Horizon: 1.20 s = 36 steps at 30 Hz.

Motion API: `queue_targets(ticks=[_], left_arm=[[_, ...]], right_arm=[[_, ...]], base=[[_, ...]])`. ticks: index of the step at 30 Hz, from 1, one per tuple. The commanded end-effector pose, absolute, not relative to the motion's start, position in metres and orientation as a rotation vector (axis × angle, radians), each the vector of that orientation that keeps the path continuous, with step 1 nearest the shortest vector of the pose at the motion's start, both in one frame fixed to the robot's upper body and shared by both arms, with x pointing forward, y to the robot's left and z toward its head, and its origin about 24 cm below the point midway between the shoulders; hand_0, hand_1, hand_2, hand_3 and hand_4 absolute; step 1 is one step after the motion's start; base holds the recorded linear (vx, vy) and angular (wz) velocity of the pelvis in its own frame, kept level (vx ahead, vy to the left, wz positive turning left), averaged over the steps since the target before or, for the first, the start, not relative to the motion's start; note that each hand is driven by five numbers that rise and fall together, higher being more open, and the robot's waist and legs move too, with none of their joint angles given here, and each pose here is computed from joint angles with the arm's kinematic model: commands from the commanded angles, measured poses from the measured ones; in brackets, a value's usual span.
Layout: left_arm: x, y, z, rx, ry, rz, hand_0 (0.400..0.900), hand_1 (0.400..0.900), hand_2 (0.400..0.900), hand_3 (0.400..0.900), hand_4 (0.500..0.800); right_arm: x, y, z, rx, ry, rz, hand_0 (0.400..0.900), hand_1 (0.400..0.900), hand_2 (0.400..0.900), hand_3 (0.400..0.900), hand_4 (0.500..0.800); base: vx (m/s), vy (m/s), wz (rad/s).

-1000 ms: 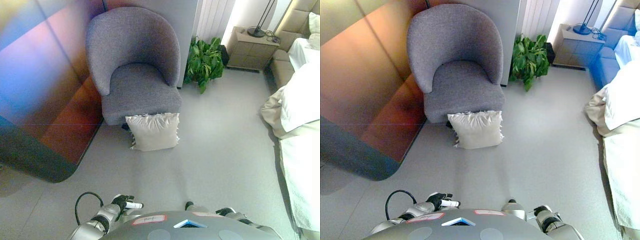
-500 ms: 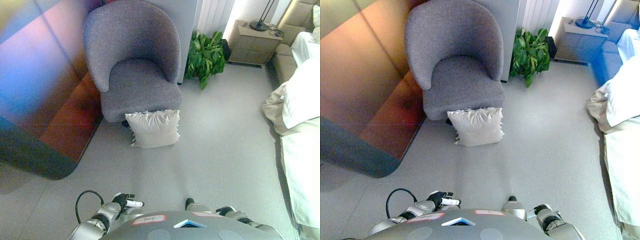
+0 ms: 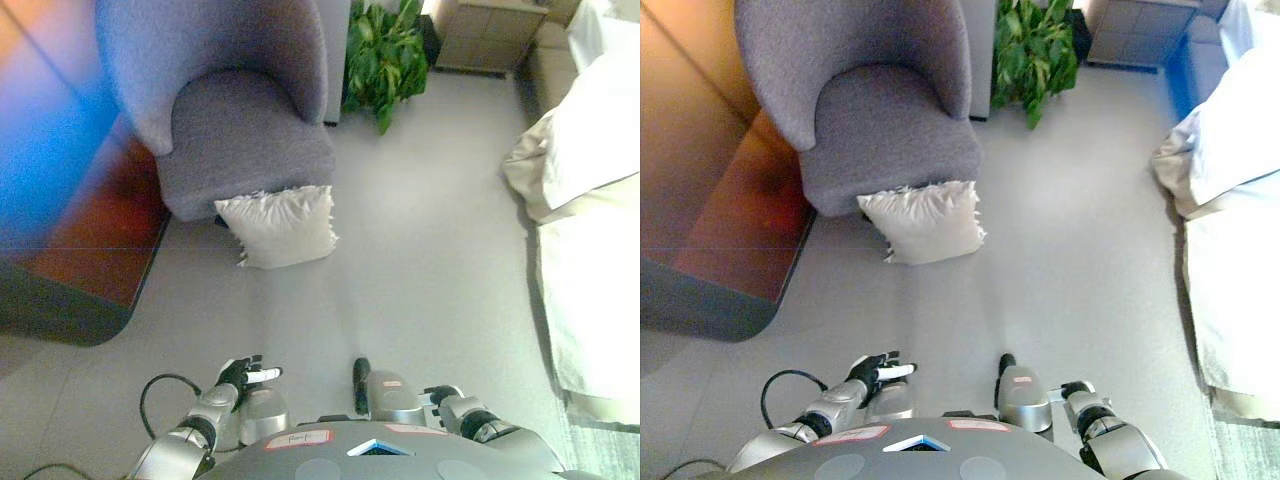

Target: Pick up the pillow and put it on the sofa.

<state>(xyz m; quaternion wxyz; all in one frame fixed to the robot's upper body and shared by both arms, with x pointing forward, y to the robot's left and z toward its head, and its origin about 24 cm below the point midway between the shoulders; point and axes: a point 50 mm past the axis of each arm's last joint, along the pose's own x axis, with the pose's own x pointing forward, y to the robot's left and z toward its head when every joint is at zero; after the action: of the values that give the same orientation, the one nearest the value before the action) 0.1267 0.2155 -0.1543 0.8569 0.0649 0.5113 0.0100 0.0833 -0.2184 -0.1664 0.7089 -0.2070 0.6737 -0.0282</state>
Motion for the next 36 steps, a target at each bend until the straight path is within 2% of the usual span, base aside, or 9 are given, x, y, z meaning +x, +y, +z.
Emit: queue_targets(ticks=[1, 8, 14, 15, 19, 21, 25, 29, 36], left_arm=[[0.144, 0.200, -0.148, -0.013, 0.945, -0.007, 0.900, 0.900, 0.900, 0.900, 0.800], [0.129, 0.195, -0.151, -0.136, 0.918, 0.083, 0.900, 0.900, 0.900, 0.900, 0.800], [0.127, 0.191, -0.152, -0.076, 0.931, 0.039, 0.900, 0.900, 0.900, 0.900, 0.800], [0.123, 0.195, -0.154, -0.066, 0.952, 0.079, 0.900, 0.900, 0.900, 0.900, 0.800], [0.131, 0.201, -0.151, 0.034, 0.995, -0.126, 0.900, 0.900, 0.900, 0.900, 0.800], [0.143, 0.204, -0.147, 0.060, 0.992, -0.164, 0.900, 0.900, 0.900, 0.900, 0.800], [0.171, 0.214, -0.134, 0.119, 0.921, -0.152, 0.900, 0.900, 0.900, 0.900, 0.800], [0.201, 0.215, -0.118, 0.139, 0.800, -0.125, 0.900, 0.900, 0.900, 0.900, 0.800], [0.193, 0.219, -0.119, 0.181, 0.778, -0.075, 0.900, 0.900, 0.900, 0.900, 0.800]], right_arm=[[0.067, -0.238, -0.164, -0.525, 1.576, -0.120, 0.900, 0.900, 0.900, 0.900, 0.800], [0.056, -0.243, -0.165, -0.607, 1.576, -0.071, 0.900, 0.900, 0.900, 0.900, 0.800], [0.056, -0.232, -0.167, -0.525, 1.570, -0.145, 0.900, 0.900, 0.900, 0.900, 0.800], [0.059, -0.234, -0.166, -0.512, 1.569, -0.188, 0.900, 0.900, 0.900, 0.900, 0.800], [0.050, -0.228, -0.168, -0.485, 1.576, -0.224, 0.900, 0.900, 0.900, 0.900, 0.800], [0.059, -0.227, -0.168, -0.442, 1.539, -0.242, 0.900, 0.900, 0.900, 0.900, 0.800], [0.107, -0.233, -0.158, -0.489, 1.356, -0.164, 0.900, 0.900, 0.900, 0.900, 0.800], [0.153, -0.227, -0.144, -0.548, 1.154, -0.082, 0.900, 0.900, 0.900, 0.900, 0.800], [0.180, -0.233, -0.129, -0.925, 0.947, 0.020, 0.900, 0.900, 0.900, 0.900, 0.800]], base=[[0.482, 0.198, -0.49], [0.775, 0.348, -0.79], [0.790, 0.519, -0.07], [0.725, 0.443, -0.09], [0.538, 0.273, 0.49], [0.365, 0.122, 0.41], [0.132, -0.118, 0.21], [0.201, -0.380, 0.98], [0.400, -0.374, 0.77]])
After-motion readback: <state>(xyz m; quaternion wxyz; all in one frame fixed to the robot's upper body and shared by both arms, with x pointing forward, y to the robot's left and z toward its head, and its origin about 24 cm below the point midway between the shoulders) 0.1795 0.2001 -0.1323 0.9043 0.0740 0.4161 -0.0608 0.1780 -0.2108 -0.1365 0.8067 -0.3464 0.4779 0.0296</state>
